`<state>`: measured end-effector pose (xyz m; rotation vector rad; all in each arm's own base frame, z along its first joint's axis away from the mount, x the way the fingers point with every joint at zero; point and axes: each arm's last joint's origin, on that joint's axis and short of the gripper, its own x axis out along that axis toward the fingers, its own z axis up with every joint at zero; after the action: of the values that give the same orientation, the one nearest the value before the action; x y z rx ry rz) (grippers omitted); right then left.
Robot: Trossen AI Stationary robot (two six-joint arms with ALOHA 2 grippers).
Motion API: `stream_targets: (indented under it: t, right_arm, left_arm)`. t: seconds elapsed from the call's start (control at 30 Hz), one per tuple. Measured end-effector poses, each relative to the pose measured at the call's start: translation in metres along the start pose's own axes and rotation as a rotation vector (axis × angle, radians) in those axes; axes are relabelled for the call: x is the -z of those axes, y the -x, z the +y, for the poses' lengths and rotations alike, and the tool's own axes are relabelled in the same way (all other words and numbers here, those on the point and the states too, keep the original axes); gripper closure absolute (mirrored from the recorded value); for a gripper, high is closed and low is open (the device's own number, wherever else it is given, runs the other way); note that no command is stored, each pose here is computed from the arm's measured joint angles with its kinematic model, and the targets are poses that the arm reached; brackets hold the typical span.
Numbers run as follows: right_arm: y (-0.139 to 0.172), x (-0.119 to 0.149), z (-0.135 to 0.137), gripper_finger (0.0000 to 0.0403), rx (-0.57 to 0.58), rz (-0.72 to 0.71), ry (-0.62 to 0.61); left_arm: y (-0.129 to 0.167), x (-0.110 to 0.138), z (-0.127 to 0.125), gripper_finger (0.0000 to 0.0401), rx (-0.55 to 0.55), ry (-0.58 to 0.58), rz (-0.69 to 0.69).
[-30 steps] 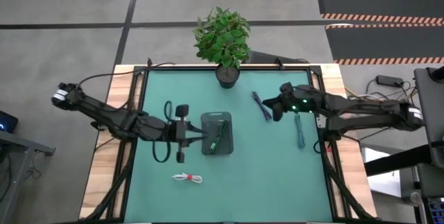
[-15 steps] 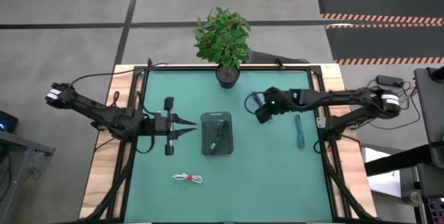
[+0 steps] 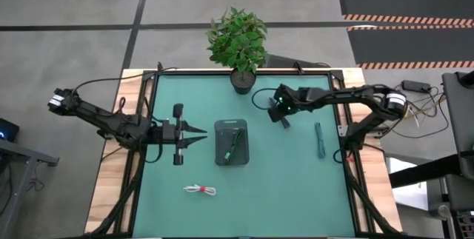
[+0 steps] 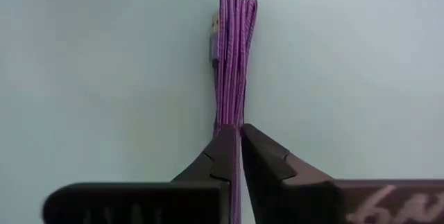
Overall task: Pick and place USB-C Cables
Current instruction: Put the violet charger cable into the black bin
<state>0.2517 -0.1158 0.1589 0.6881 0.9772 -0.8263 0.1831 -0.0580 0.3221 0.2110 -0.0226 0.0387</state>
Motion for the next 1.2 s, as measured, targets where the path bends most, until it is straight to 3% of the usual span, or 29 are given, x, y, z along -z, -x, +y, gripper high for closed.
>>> stream_targets:
  t: [0.4, 0.63, 0.83, 1.03, 1.1, 1.2]
  right_arm:
    - [-0.018, -0.016, 0.008, 0.0239, 0.039, 0.008, 0.007]
    - [-0.034, -0.019, 0.012, 0.0211, 0.065, 0.04, 0.011]
    - [-0.041, -0.018, 0.013, 0.0244, 0.079, 0.053, -0.002]
    - [-0.039, -0.017, 0.012, 0.0341, 0.084, 0.064, -0.044]
    - [-0.032, -0.017, 0.013, 0.0375, 0.038, 0.084, -0.048]
    - [-0.01, -0.015, 0.023, 0.0383, -0.052, 0.066, -0.03]
  left_arm:
    - [0.009, 0.003, 0.004, 0.0355, -0.034, 0.004, -0.01]
    - [0.01, 0.004, 0.004, 0.0355, -0.033, 0.002, -0.005]
    - [0.01, 0.005, 0.004, 0.0355, -0.032, 0.0, -0.002]
    - [0.01, 0.006, 0.004, 0.0355, -0.032, -0.018, 0.0]
    - [0.01, 0.006, 0.004, 0.0355, -0.035, -0.04, -0.01]
    - [0.01, 0.004, 0.004, 0.0355, -0.04, -0.03, -0.032]
